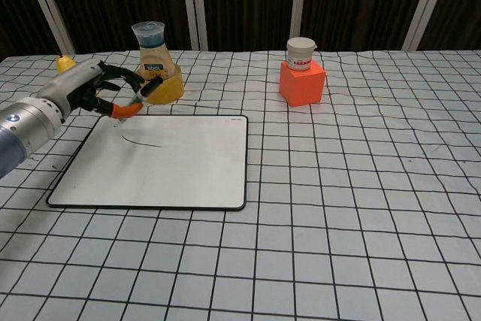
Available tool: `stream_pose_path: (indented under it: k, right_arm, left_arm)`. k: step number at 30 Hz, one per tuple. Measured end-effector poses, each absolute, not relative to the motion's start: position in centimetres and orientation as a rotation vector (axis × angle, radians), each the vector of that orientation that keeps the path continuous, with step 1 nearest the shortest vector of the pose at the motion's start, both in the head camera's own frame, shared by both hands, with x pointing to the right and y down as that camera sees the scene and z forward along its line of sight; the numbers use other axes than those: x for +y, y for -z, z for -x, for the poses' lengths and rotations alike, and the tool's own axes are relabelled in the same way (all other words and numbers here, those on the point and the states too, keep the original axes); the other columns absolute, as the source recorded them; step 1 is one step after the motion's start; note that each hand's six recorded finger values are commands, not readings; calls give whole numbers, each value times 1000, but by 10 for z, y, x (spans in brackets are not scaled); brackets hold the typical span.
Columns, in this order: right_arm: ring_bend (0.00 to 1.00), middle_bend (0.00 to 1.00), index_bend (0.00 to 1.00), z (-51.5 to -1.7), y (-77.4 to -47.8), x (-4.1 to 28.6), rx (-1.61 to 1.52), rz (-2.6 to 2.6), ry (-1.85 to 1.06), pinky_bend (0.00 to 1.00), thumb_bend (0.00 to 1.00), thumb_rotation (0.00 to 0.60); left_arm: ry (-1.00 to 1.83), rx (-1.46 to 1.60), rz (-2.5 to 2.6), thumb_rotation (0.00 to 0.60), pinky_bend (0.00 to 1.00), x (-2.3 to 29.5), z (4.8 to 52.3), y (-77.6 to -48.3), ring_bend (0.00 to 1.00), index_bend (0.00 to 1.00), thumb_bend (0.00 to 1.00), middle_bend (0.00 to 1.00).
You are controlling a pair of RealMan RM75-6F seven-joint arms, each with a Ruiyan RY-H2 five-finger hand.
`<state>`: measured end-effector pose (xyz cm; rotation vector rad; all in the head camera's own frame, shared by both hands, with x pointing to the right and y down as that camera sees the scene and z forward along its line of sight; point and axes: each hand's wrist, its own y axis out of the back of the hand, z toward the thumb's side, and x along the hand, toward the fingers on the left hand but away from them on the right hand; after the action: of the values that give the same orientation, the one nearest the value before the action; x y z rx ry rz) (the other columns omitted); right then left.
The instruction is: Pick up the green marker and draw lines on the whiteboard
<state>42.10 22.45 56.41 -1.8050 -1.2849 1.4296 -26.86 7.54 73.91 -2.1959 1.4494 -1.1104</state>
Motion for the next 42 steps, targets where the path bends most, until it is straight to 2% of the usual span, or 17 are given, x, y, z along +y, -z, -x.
stream_pose_path:
  k: [6, 13, 27, 42]
  right_arm:
    - [0, 0, 0, -420, -564, 225, -1283, 1808, -1426, 0, 325, 600]
    - [0, 0, 0, -420, -563, 225, -1279, 1810, -1424, 0, 325, 600]
    - [0, 0, 0, -421, -563, 225, -1277, 1811, -1424, 0, 324, 600]
    - [0, 0, 0, -421, -563, 224, -1281, 1823, -1419, 0, 324, 600]
  left_arm:
    - [1033, 1524, 2187, 600, 125, 61, 274, -722, 43, 664, 577, 198]
    - [997, 1500, 2258, 600, 125, 71, 252, -715, 43, 664, 575, 197]
    - [1058, 1379, 2297, 600, 125, 98, 189, -721, 43, 665, 574, 199]
    - [1091, 1358, 2298, 600, 125, 103, 148, -727, 43, 666, 574, 199]
